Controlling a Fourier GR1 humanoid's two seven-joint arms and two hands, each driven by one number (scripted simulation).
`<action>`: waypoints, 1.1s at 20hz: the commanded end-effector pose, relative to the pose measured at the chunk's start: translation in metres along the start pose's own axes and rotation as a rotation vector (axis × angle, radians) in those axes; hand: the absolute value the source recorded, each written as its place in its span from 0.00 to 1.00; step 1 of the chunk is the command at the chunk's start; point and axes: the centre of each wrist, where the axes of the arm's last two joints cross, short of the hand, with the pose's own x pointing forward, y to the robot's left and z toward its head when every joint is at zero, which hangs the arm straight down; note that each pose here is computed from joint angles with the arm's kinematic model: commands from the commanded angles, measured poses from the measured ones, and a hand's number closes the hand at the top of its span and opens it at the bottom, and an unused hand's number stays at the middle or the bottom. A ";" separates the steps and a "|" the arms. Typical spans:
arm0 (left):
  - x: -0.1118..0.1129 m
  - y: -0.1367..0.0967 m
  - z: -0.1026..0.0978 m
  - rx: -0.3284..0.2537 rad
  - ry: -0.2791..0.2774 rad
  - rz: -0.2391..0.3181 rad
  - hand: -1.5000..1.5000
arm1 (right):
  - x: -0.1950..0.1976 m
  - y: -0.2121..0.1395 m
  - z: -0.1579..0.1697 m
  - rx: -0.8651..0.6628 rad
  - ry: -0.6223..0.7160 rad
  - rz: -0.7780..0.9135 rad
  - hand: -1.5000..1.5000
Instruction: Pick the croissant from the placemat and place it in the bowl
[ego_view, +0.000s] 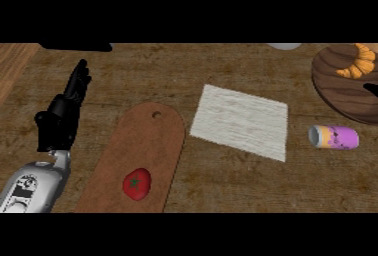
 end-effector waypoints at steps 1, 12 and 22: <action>0.000 0.017 0.004 0.020 0.004 0.000 0.50 | -0.017 -0.017 0.003 0.011 0.018 -0.084 0.00; -0.005 0.025 0.006 0.045 0.031 -0.019 0.50 | -0.086 -0.081 0.034 0.130 -0.045 -0.267 0.00; -0.010 0.019 -0.006 0.065 0.044 -0.028 0.50 | -0.109 -0.063 0.066 0.181 -0.067 -0.283 0.00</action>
